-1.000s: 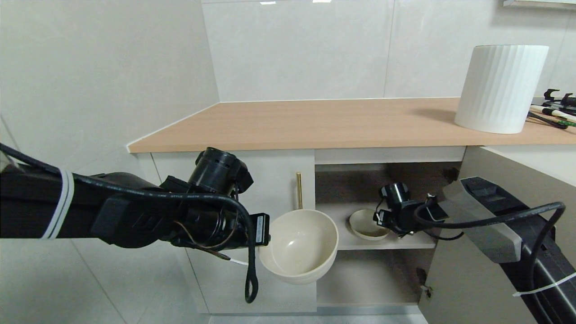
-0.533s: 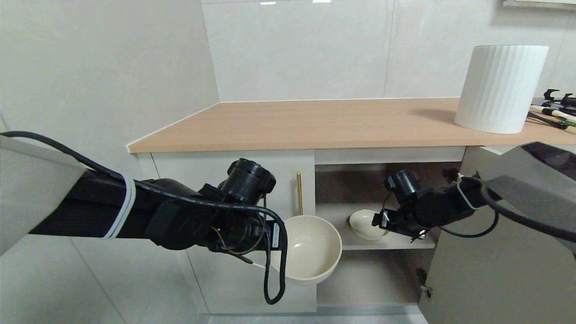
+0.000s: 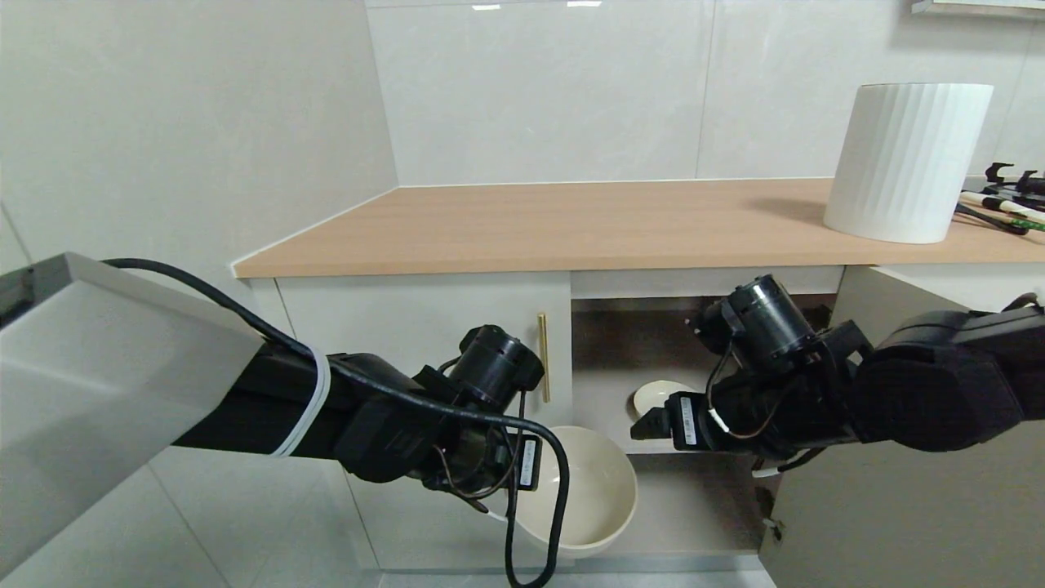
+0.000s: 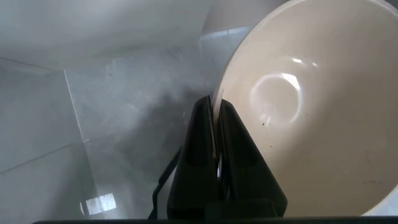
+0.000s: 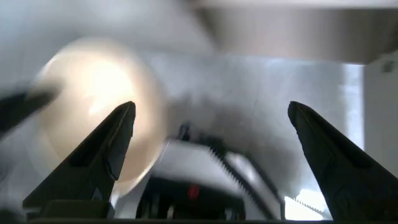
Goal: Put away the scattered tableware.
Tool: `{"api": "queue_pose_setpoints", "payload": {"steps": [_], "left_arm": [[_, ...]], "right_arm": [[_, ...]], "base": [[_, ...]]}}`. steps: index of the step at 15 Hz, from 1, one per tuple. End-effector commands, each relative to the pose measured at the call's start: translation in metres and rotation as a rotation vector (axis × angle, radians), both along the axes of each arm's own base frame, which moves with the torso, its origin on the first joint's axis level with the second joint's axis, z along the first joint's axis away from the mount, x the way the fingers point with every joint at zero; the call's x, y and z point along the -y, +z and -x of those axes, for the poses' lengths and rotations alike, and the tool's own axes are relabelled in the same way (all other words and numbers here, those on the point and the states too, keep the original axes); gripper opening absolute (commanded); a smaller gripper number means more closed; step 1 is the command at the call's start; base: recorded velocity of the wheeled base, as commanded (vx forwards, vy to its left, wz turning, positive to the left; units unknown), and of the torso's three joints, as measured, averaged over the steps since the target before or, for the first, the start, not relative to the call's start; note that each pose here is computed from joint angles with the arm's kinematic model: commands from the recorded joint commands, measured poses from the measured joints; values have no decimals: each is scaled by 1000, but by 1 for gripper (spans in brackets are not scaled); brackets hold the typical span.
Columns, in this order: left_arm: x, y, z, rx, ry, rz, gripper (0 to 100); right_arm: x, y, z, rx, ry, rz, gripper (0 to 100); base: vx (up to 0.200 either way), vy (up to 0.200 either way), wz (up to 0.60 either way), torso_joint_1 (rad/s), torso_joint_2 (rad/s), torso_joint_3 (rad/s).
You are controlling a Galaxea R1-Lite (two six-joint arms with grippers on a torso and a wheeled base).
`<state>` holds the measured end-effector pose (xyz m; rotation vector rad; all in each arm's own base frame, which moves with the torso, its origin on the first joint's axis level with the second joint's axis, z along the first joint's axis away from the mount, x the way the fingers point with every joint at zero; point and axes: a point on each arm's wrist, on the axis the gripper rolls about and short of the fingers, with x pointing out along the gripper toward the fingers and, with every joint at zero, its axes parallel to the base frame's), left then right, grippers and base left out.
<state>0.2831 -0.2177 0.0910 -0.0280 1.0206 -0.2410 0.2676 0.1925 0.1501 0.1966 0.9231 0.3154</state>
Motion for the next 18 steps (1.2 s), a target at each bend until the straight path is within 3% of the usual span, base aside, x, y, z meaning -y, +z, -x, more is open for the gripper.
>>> {"api": "queue_pose_setpoints", "payload": {"steps": [1, 5, 8, 9, 18], "left_arm": [[2, -1, 1, -2, -5, 0, 0], [6, 2, 6, 4, -21, 4, 0], [5, 3, 6, 6, -21, 4, 0], [6, 3, 6, 8, -20, 4, 0], [6, 1, 6, 6, -16, -2, 0]], "right_arm": [[-13, -4, 11, -16, 50, 10, 100], [-33, -41, 6, -90, 82, 76, 100], [-36, -46, 5, -100, 88, 81, 100], [-37, -46, 4, -99, 86, 79, 0], [-38, -50, 2, -108, 83, 85, 0]], "base": [[0, 0, 0, 0, 0, 0], [0, 0, 0, 0, 0, 0], [0, 0, 0, 0, 0, 0], [0, 0, 0, 0, 0, 0], [0, 0, 0, 0, 0, 0]]}}
